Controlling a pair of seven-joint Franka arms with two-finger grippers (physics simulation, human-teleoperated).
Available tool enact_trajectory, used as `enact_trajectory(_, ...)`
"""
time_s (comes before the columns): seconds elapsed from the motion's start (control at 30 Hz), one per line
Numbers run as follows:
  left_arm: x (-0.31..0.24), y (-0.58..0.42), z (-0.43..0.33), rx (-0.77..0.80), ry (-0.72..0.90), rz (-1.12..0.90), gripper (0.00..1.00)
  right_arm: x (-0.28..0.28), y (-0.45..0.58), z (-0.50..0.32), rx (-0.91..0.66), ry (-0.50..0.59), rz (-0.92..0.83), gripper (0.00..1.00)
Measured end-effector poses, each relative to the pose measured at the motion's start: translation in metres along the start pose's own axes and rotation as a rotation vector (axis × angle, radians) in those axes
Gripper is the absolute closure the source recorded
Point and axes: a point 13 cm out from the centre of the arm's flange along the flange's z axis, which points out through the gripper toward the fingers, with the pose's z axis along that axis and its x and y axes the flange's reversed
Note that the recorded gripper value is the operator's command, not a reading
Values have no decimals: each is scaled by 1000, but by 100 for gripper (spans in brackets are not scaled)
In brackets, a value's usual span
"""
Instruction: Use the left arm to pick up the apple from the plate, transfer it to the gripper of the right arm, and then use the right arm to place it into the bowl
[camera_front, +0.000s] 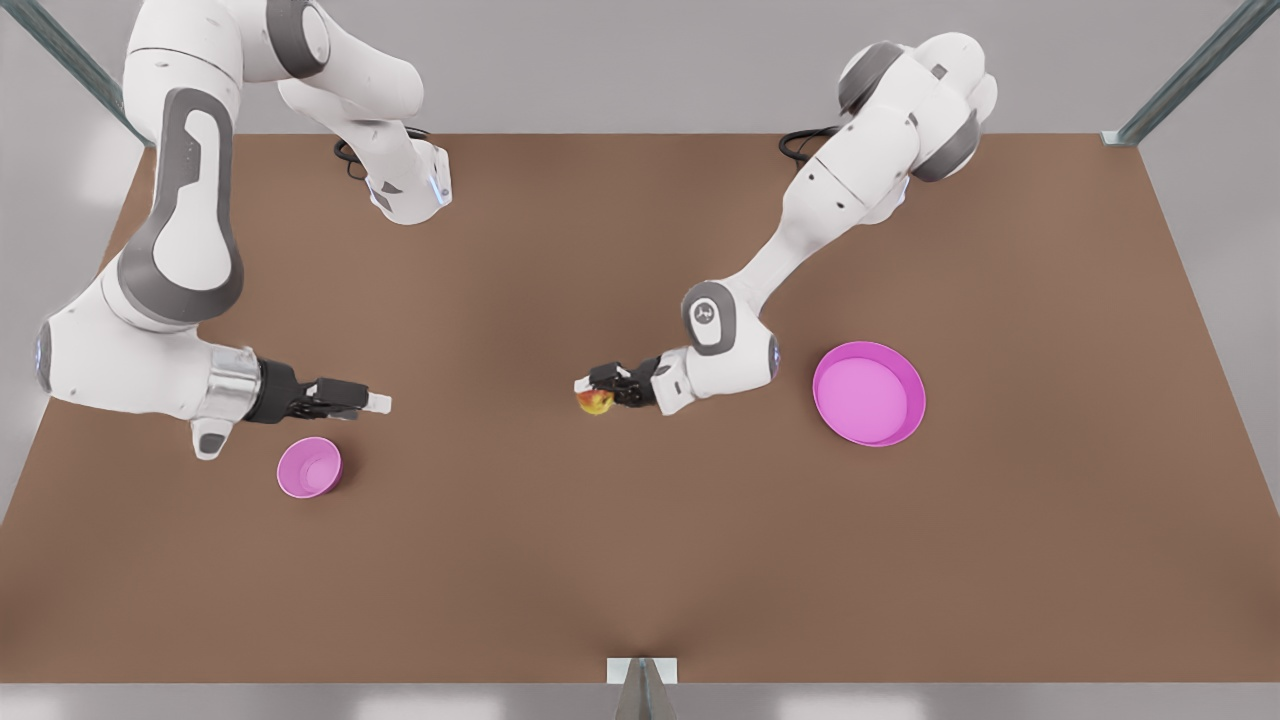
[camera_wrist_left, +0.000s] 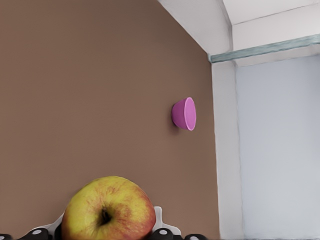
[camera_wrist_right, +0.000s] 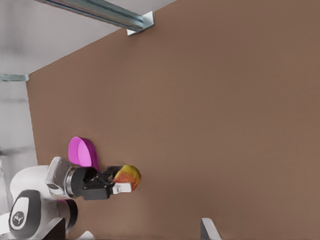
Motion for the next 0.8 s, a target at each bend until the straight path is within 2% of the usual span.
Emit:
enact_trajectory(0.17, 3, -24, 29, 95, 3, 181, 33, -12, 8, 76, -244, 49, 84, 0)
enact_trajectory(0.4, 0, -26, 34, 123, -21, 427, 36, -13, -30, 147, -609, 71, 235, 0)
enact_trajectory(0.57, 4, -48, 47, 182, -34, 564, 36, -11, -33, 185, -737, 80, 158, 0)
enact_trajectory(0.8, -29, -44, 35, 191, -102, 698, 36, 9, -16, 194, -794, 58, -71, 0)
